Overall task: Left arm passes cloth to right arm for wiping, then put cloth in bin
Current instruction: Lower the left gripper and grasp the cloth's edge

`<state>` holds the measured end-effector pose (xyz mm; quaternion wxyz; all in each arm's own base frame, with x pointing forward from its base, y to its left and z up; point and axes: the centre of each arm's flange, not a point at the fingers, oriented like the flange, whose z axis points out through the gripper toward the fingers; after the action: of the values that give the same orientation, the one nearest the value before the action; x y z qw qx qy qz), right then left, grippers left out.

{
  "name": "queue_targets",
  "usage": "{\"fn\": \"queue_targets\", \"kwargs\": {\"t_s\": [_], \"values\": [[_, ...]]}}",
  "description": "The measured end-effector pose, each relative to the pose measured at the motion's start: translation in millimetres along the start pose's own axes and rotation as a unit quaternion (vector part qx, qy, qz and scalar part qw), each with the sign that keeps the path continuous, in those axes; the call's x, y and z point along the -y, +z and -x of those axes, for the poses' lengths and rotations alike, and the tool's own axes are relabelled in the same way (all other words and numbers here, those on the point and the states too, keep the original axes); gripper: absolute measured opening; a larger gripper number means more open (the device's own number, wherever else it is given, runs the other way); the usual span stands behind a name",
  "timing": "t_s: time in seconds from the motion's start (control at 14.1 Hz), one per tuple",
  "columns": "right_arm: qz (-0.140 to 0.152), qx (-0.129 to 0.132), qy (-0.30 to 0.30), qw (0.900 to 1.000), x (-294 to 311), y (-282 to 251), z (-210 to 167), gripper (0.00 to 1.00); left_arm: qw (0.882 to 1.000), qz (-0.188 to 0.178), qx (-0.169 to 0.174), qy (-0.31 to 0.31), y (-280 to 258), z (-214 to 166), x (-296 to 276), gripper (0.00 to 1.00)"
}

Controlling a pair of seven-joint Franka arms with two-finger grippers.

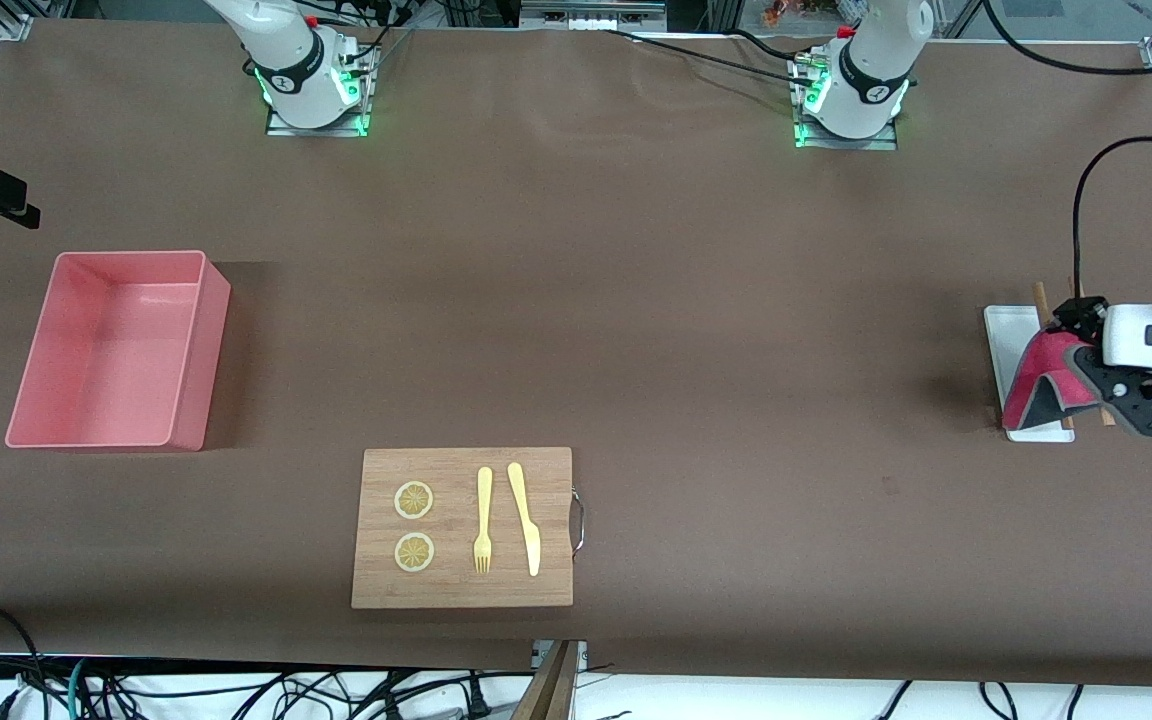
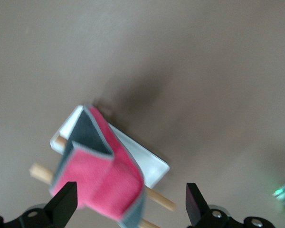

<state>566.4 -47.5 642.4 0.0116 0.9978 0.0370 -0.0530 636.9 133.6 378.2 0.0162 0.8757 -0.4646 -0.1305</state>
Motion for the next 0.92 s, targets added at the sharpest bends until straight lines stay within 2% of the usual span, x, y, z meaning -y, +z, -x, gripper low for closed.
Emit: {"fn": "queue_targets", "kwargs": {"t_s": [0.21,0.36,0.64,0.92], "values": [[-0.002,0.0,0.0,1.0,-0.2,0.1,0.0,1.0,0.993,-0.004,0.0,0.12,36.8,-12.3,16.9,1.0],[-0.002,0.0,0.001,1.0,-0.9,0.1,0.1,1.0,0.983,0.001,0.023,0.182,59.3,-10.5,25.4,1.0],[-0.007,-0.001,0.004,1.0,-4.8,0.4,0.7,1.0,0.972,0.003,0.053,0.228,72.6,-6.5,31.1,1.0],[-0.009,-0.001,0.005,1.0,-5.5,0.5,0.7,1.0,0.965,0.015,0.056,0.257,86.4,-8.7,32.9,1.0]]}}
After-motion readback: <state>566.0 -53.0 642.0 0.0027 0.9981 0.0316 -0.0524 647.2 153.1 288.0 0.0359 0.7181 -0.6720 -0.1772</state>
